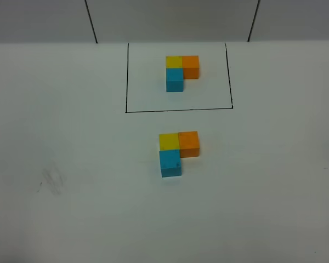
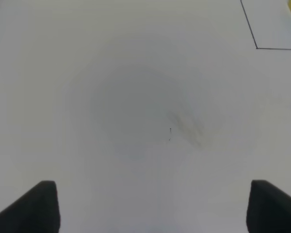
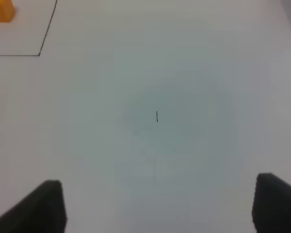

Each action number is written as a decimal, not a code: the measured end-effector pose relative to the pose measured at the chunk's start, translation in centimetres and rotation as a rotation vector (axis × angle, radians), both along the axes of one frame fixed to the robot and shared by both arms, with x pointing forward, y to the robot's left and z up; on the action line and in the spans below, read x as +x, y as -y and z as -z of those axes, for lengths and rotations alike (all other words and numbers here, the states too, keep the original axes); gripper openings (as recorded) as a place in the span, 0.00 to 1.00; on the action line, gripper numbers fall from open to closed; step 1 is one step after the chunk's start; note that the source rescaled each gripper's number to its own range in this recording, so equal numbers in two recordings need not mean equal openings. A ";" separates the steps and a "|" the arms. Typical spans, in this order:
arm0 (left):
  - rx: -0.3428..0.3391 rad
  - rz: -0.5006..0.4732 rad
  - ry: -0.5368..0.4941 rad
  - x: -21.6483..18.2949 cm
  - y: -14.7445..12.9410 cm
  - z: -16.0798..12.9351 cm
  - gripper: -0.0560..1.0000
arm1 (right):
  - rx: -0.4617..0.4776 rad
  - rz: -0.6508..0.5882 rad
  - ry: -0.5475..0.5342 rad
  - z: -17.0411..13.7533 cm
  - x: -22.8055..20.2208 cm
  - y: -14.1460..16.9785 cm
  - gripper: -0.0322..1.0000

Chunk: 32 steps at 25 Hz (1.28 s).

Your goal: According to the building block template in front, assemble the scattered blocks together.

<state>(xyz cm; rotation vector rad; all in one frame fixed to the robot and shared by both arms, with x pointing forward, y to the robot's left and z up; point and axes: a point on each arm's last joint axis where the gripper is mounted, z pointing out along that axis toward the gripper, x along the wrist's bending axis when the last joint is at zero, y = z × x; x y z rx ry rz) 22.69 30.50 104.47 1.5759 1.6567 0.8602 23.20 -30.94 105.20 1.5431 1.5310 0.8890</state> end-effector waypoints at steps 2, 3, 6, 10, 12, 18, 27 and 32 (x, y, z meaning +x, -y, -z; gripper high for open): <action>0.000 0.000 0.000 0.0 0.0 0.0 0.67 | 0.000 0.000 0.000 0.0 0.0 0.0 0.63; 0.000 0.000 0.000 0.0 0.0 0.0 0.67 | 0.001 0.001 0.000 0.0 0.0 0.0 0.61; 0.000 0.000 0.000 0.0 0.0 0.0 0.67 | 0.002 0.001 0.001 0.0 0.0 0.0 0.54; 0.000 0.000 0.000 0.0 0.0 0.0 0.67 | 0.004 0.002 0.003 0.0 0.0 0.0 0.45; 0.000 0.000 0.000 0.0 0.0 0.0 0.67 | 0.004 0.009 0.003 0.0 0.0 0.0 0.41; 0.000 0.000 0.000 0.0 0.0 0.0 0.67 | 0.005 0.043 0.003 0.0 0.0 0.0 0.27; 0.000 0.000 0.000 0.0 0.0 0.0 0.67 | 0.005 0.043 0.003 0.0 0.0 0.0 0.07; 0.000 0.000 0.000 0.0 0.0 0.0 0.67 | 0.005 0.043 0.003 0.0 0.0 0.0 0.04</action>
